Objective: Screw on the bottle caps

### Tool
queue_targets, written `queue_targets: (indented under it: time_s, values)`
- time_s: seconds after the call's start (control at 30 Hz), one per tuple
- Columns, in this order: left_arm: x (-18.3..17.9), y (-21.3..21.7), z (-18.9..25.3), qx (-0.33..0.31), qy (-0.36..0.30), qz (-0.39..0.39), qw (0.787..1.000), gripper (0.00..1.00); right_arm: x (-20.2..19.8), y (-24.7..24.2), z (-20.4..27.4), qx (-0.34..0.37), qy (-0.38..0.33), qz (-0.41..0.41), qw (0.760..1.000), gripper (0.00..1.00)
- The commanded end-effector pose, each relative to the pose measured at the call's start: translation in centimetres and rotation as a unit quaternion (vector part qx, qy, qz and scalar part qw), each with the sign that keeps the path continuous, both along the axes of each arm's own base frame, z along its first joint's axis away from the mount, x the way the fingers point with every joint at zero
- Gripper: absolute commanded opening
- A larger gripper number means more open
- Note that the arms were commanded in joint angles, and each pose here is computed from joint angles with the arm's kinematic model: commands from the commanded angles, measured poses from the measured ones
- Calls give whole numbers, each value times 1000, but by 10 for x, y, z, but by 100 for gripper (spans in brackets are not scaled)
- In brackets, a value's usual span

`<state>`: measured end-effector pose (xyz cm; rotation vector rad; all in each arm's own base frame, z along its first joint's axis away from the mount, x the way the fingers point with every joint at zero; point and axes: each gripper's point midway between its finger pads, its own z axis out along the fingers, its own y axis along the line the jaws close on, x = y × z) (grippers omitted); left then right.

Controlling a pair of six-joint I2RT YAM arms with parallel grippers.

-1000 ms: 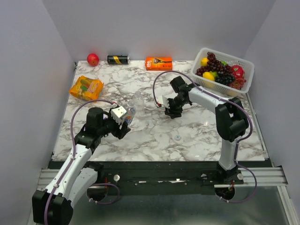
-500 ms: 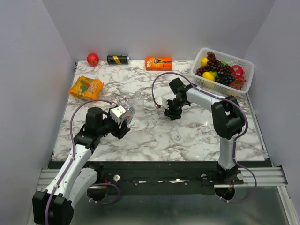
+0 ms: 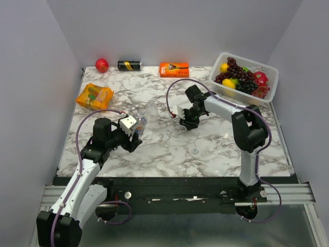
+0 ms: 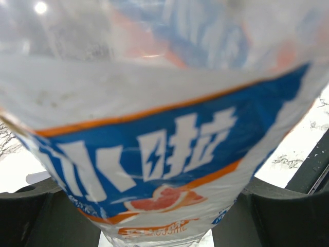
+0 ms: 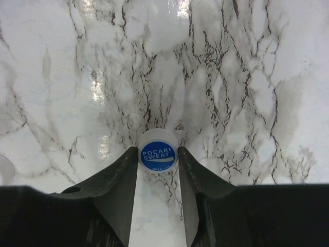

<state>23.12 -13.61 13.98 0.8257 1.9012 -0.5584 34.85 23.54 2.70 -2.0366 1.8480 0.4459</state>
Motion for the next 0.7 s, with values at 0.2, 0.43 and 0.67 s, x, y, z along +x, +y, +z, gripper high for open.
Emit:
queue_targets:
  time_s: [0.2, 0.43, 0.67]
  values:
    - [-8, -8, 3, -13, -2, -38, 999, 0, -2, -9, 1, -8, -16, -6, 1000, 32]
    - [-45, -42, 4, 4, -23, -164, 986, 0, -43, -6, 109, 79, -30, -14, 996, 28]
    - [-71, -79, 7, 38, -21, -272, 961, 0, -124, -10, 241, 196, -41, 28, 979, 27]
